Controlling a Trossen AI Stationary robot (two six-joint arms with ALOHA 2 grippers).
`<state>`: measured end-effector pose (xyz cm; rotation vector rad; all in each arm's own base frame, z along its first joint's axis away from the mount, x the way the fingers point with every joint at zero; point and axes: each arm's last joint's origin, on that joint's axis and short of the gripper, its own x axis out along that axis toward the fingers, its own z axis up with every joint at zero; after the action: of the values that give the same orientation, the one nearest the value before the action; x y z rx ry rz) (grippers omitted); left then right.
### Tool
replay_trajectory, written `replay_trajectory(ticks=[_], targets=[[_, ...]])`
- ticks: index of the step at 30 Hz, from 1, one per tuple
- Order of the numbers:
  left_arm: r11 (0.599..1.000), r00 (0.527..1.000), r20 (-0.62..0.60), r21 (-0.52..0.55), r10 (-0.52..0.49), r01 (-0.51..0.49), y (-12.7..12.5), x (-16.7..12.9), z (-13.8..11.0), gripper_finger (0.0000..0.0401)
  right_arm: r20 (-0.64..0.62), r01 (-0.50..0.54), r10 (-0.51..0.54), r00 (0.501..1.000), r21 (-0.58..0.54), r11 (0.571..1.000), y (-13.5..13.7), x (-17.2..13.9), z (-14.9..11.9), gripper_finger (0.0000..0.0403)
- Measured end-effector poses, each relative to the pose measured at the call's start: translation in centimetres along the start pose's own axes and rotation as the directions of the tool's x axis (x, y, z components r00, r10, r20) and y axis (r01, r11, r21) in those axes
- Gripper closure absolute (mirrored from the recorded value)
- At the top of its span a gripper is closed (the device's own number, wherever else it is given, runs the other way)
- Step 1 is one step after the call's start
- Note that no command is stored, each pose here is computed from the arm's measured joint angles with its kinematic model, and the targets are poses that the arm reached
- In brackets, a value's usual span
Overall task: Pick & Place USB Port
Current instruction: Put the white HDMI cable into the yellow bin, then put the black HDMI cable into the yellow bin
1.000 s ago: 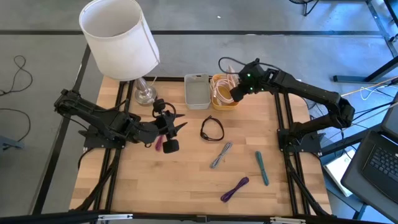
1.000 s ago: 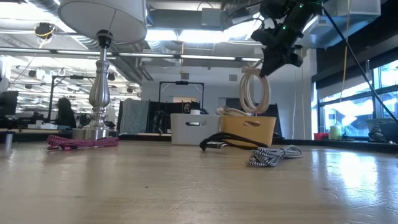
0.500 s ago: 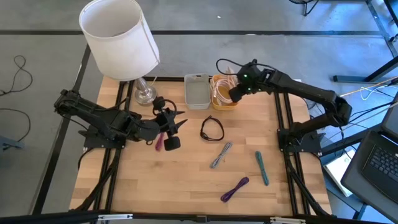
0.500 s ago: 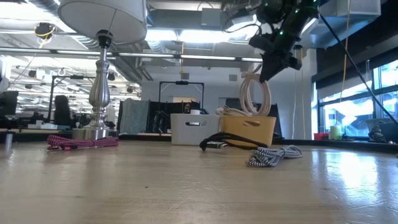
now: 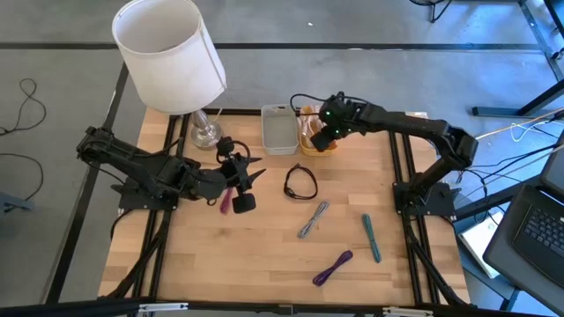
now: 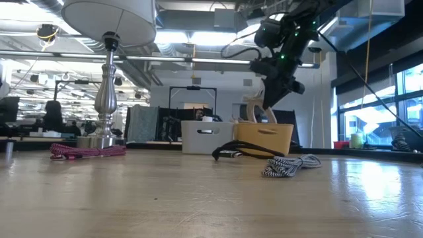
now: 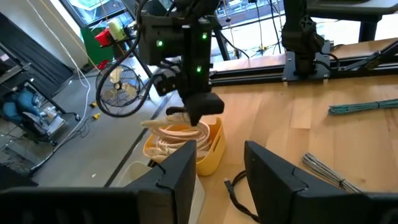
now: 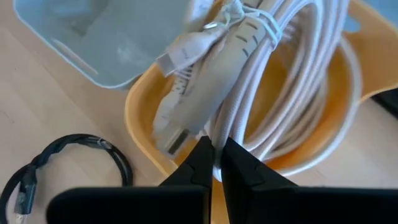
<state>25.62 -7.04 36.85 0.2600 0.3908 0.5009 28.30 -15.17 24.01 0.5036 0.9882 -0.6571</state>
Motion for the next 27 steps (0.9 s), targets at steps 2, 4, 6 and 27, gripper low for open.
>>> replay_trajectory(ticks=[2, 4, 6, 27], targets=[[1.0, 1.0, 0.0, 0.0, 0.0, 0.0, 0.0, 0.0, 0.0, 0.0273, -0.01, -0.006, 0.006, 1.0, -0.003, 1.0, 0.1, 0.4, 0.0, 0.039], [1.0, 1.0, 0.0, 0.0, 0.0, 0.0, 0.0, 0.0, 0.0, 0.0273, -0.015, -0.014, 0.014, 1.0, -0.004, 1.0, 0.1, 0.7, 0.0, 0.039], [1.0, 1.0, 0.0, 0.001, 0.0, 0.0, 0.0, 0.0, 0.0, 0.0274, -0.019, -0.035, 0.035, 0.999, -0.004, 0.999, 0.2, 0.9, 0.1, 0.039], [1.0, 1.0, -0.001, 0.002, 0.0, 0.0, 0.0, 0.0, 0.0, 0.0274, 0.131, -0.061, 0.068, 0.989, -0.052, 0.997, 1.1, -2.8, 0.9, 0.0197]])
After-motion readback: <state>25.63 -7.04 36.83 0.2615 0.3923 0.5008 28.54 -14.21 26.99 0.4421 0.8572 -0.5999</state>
